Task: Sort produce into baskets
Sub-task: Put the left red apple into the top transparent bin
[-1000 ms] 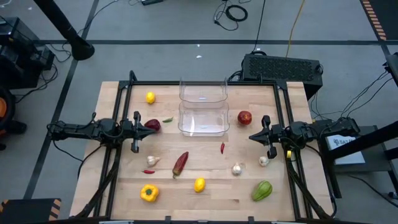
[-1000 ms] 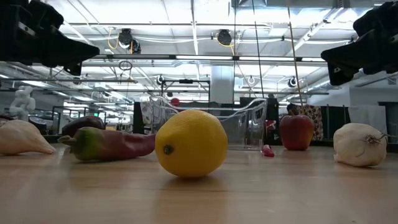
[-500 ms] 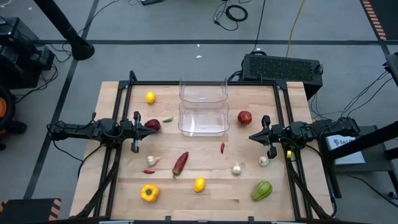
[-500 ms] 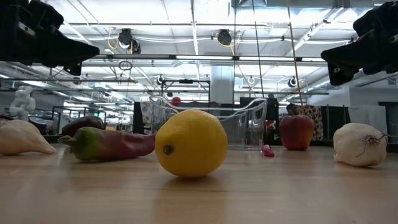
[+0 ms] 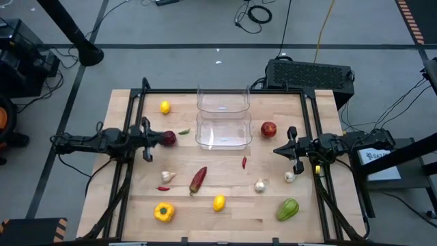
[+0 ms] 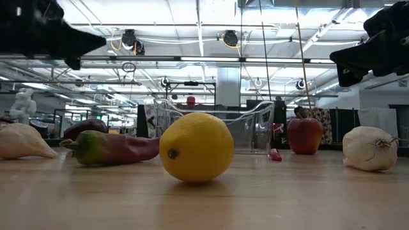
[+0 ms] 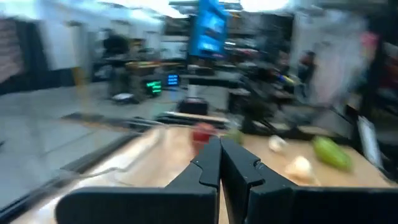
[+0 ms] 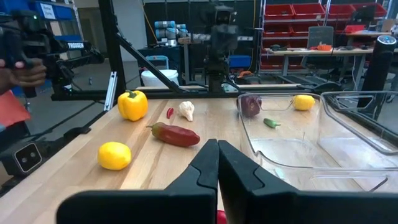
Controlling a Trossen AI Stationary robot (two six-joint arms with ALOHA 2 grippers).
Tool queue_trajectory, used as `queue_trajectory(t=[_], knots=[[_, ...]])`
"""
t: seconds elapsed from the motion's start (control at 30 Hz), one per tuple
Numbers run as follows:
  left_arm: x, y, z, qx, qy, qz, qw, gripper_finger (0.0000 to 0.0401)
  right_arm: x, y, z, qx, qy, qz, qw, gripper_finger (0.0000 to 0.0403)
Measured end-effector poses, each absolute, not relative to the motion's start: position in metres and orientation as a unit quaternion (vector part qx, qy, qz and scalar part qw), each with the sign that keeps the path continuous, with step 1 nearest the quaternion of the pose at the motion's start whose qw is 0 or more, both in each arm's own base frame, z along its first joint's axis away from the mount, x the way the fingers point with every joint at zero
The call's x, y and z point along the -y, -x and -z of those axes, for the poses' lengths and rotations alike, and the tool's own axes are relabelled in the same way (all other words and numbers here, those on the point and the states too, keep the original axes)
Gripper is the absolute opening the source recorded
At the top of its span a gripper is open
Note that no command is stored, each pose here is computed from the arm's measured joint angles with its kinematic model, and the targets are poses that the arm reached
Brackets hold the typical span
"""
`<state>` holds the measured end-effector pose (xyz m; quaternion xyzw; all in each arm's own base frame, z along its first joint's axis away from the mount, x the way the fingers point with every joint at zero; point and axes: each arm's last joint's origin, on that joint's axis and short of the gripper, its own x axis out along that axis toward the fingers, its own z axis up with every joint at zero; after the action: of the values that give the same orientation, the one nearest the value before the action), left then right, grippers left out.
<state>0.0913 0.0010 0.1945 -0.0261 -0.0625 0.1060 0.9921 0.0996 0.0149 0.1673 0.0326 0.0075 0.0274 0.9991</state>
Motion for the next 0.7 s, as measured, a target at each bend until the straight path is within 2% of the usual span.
queue_trajectory(t=[0.13, 0.3, 0.47, 0.7], knots=[[-0.002, -0.086, -0.212, 0.040, 0.028, -0.115, 0.992, 0.0006, -0.015, -0.100, -0.167, -0.007, -0.032, -0.027, 0.999, 0.0000], [-0.002, -0.079, -0.253, 0.061, 0.038, -0.109, 0.991, 0.0006, -0.015, -0.100, -0.167, -0.007, -0.032, -0.028, 0.999, 0.0000], [-0.003, -0.065, -0.307, 0.056, 0.052, -0.107, 0.991, 0.0006, -0.015, -0.100, -0.167, -0.007, -0.032, -0.027, 0.999, 0.0000], [-0.003, -0.055, -0.378, 0.002, 0.000, -0.100, 0.995, 0.0006, -0.013, -0.100, -0.169, 0.005, -0.034, 0.000, 0.999, 0.0000]])
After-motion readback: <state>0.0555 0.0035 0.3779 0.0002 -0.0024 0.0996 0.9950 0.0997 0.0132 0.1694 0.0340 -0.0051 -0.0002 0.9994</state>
